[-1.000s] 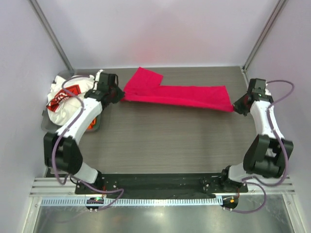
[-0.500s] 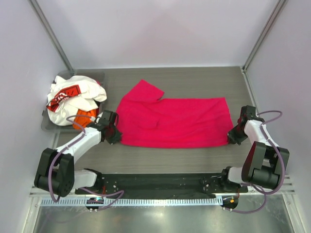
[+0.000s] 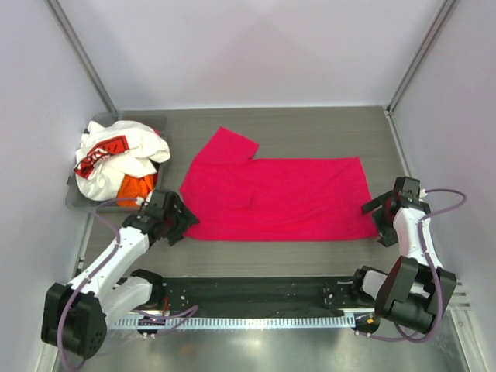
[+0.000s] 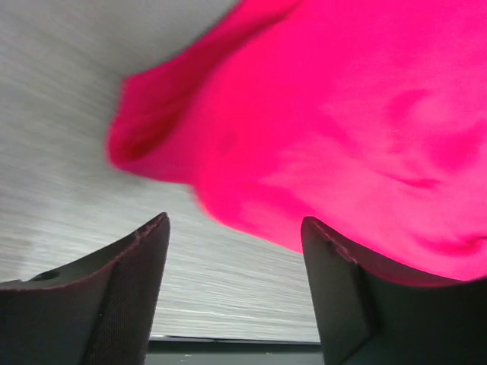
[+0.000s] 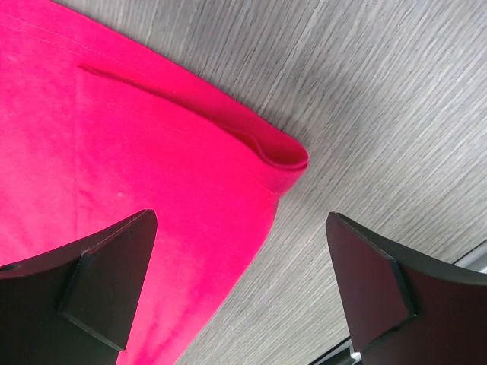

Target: Fold and stack the t-shirts

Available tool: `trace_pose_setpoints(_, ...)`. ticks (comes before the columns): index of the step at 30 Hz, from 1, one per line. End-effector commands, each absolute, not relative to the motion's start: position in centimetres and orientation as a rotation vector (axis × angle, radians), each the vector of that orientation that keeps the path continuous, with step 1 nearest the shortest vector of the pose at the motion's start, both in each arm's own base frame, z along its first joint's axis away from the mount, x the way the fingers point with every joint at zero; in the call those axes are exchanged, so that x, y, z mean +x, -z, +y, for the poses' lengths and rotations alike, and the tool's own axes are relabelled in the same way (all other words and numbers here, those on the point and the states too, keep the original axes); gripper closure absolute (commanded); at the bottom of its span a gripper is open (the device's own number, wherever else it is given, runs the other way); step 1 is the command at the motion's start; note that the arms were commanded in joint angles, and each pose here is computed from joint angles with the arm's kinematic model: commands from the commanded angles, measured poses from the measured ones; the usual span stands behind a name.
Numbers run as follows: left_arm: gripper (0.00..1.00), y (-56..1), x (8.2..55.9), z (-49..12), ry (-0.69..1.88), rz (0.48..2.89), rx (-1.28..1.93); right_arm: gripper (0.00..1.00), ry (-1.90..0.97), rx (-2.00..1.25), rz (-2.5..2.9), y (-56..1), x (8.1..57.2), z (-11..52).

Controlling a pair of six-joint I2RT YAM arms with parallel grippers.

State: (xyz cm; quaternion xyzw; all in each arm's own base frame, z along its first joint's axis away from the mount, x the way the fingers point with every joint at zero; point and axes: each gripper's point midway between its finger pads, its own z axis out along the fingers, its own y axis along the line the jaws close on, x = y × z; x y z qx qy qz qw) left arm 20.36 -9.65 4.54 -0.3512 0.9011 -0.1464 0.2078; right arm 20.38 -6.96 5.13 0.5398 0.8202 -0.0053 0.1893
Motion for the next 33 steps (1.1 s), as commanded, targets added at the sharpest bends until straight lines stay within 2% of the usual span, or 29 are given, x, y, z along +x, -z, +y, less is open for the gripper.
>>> trace_pose_setpoints(1,0.25,-12.0,24.9,-10.3,0.499,2.330,-0.821,0.00,0.000,1.465,2.254,-7.4,21.4,-7.4)
trace_pose_setpoints(5,0.21,-18.1,30.9,-11.5,0.522,2.185,-0.574,0.01,-0.094,1.341,2.195,-11.2,24.1,-7.0)
trace_pose_setpoints(7,0.20,-17.7,34.2,-12.5,0.493,2.209,-0.499,0.02,-0.141,1.262,2.210,-12.4,25.4,-5.7)
trace_pose_setpoints(8,0.20,-19.8,36.5,-13.1,0.486,2.173,-0.405,0.02,-0.156,1.227,2.199,-13.5,26.2,-5.3)
trace_pose_setpoints(9,0.20,-16.9,38.6,-13.6,0.441,2.253,-0.376,0.02,-0.166,1.160,2.224,-13.9,26.9,-4.1)
trace_pose_setpoints(10,0.21,-19.1,41.4,-13.8,0.441,2.208,-0.340,0.02,-0.172,1.123,2.215,-14.8,27.5,-3.7)
trace_pose_setpoints(11,0.21,-18.9,43.0,-13.8,0.429,2.220,-0.329,0.02,-0.177,1.097,2.223,-15.0,27.8,-3.2)
trace_pose_setpoints(12,0.22,-14.8,44.9,-13.9,0.393,2.314,-0.321,0.02,-0.175,1.052,2.253,-14.9,28.1,-2.3)
trace_pose_setpoints(15,0.25,-15.6,50.8,-15.0,0.490,2.283,-0.281,0.02,-0.191,0.983,2.290,-15.0,28.7,-1.1)
trace_pose_setpoints(16,0.25,-11.6,52.5,-15.2,0.479,2.351,-0.284,0.02,-0.194,0.952,2.323,-14.5,28.7,-0.2)
trace_pose_setpoints(17,0.25,-13.9,55.3,-15.5,0.503,2.282,-0.260,0.02,-0.192,0.933,2.337,-14.2,28.5,0.1)
trace_pose_setpoints(18,0.25,-13.6,56.5,-16.1,0.542,2.281,-0.224,0.02,-0.197,0.907,2.347,-13.9,28.6,0.5)
trace_pose_setpoints(19,0.25,-9.6,57.5,-16.4,0.553,2.343,-0.214,0.02,-0.222,0.879,2.371,-13.3,28.3,1.4)
trace_pose_setpoints(20,0.25,-12.0,59.7,-17.3,0.599,2.278,-0.166,0.02,-0.249,0.857,2.373,-13.1,28.3,1.8)
trace_pose_setpoints(21,0.25,-11.1,60.5,-17.9,0.617,2.288,-0.138,0.03,-0.263,0.837,2.354,-13.1,28.7,2.1)
trace_pose_setpoints(22,0.25,-12.5,61.8,-18.0,0.610,2.255,-0.110,0.03,-0.310,0.827,2.373,-12.6,28.4,2.9)
trace_pose_setpoints(23,0.25,-9.1,62.4,-18.0,0.600,2.303,-0.122,0.03,-0.345,0.807,2.381,-12.5,28.3,3.5)
trace_pose_setpoints(25,0.25,-9.4,63.9,-18.1,0.615,2.270,-0.124,0.04,-0.365,0.766,2.393,-12.2,28.2,4.5)
trace_pose_setpoints(26,0.24,-7.3,64.1,-18.2,0.609,2.294,-0.134,0.04,-0.377,0.744,2.402,-12.1,28.1,5.0)
trace_pose_setpoints(29,0.25,-6.0,64.8,-18.1,0.605,2.297,-0.183,0.04,-0.391,0.705,2.403,-12.3,27.9,5.5)
trace_pose_setpoints(31,0.27,-4.9,64.3,-18.2,0.606,2.325,-0.206,0.04,-0.389,0.698,2.398,-12.4,27.9,5.5)
trace_pose_setpoints(33,0.34,-4.4,63.8,-18.5,0.607,2.343,-0.218,0.04,-0.379,0.692,2.393,-12.5,27.8,5.3)
